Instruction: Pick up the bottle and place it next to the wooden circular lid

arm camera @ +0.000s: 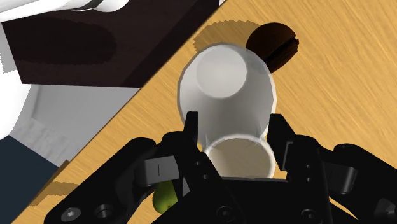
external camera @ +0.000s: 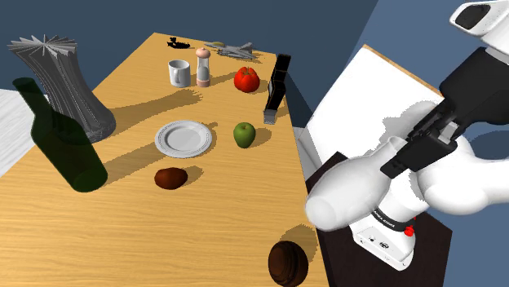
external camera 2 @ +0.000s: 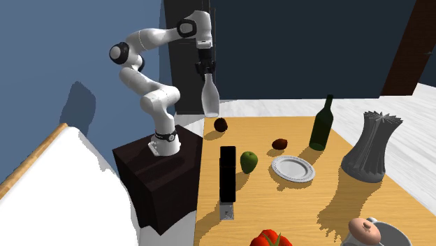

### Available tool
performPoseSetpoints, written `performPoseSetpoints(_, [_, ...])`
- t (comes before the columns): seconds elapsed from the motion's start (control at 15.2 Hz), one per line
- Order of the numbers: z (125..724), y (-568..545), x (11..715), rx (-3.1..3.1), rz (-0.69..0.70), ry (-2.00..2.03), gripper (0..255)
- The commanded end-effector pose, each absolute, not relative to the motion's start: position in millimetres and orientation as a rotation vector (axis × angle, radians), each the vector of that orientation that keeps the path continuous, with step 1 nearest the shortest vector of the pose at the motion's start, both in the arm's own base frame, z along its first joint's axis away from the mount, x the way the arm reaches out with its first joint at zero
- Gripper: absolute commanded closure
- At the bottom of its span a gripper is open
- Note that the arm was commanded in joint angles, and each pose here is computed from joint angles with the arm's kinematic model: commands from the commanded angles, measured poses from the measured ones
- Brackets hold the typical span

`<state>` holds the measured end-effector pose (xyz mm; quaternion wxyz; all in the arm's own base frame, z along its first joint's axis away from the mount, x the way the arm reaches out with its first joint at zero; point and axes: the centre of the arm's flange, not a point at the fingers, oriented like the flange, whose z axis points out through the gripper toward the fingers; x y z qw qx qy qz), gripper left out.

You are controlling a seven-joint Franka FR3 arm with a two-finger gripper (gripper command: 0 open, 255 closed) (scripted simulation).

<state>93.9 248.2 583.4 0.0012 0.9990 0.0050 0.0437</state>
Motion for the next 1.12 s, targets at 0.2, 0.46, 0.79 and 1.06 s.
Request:
performPoseSetpoints(0.2, [556.3, 247.2, 93.9, 3.137, 0.138, 0.015, 255])
performPoseSetpoints(0.46, [535.1, 247.2, 93.9, 3.137, 0.138, 0.015, 255])
performPoseSetpoints(0.79, [508.7, 247.2, 93.9, 3.137, 0.138, 0.015, 255])
performPoseSetpoints(1.06, [487.6, 247.2, 93.9, 3.137, 0.138, 0.015, 255])
